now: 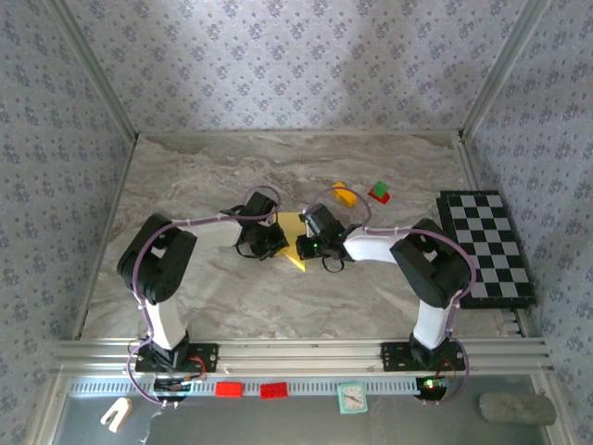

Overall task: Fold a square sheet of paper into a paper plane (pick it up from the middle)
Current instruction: Third fold the triangle at the center of the table.

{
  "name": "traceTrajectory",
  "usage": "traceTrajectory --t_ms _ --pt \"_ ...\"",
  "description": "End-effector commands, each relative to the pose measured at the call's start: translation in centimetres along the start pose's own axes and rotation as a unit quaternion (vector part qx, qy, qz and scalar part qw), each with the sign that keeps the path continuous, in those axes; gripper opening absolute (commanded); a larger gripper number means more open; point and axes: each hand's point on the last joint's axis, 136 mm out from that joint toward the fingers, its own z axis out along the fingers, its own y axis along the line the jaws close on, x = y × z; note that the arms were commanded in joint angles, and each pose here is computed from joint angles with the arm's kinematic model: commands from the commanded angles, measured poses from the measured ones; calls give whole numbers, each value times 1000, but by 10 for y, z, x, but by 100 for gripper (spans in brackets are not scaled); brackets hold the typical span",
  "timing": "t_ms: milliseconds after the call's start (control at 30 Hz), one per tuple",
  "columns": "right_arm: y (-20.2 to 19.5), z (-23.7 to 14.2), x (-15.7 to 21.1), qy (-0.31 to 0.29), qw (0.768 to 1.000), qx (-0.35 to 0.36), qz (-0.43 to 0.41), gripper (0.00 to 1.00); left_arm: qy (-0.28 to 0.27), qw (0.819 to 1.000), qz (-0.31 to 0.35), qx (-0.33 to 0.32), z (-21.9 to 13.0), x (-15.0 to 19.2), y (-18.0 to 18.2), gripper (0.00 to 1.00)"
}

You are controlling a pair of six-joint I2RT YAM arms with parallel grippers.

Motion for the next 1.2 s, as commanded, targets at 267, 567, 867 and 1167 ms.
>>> traceTrajectory --t_ms 267,567,867,1167 --pt "-18 4 13 22 999 37 4 7 1 999 36 32 -9 1 -21 15" --pt "-17 5 13 23 999 36 3 7 4 999 44 18 -2 -1 -16 15" --pt "-9 -3 4 12 1000 20 3 10 22 998 14 -54 11 4 17 12" --pt "4 -36 -23 -21 999 -6 26 24 34 996 4 -88 18 7 34 12"
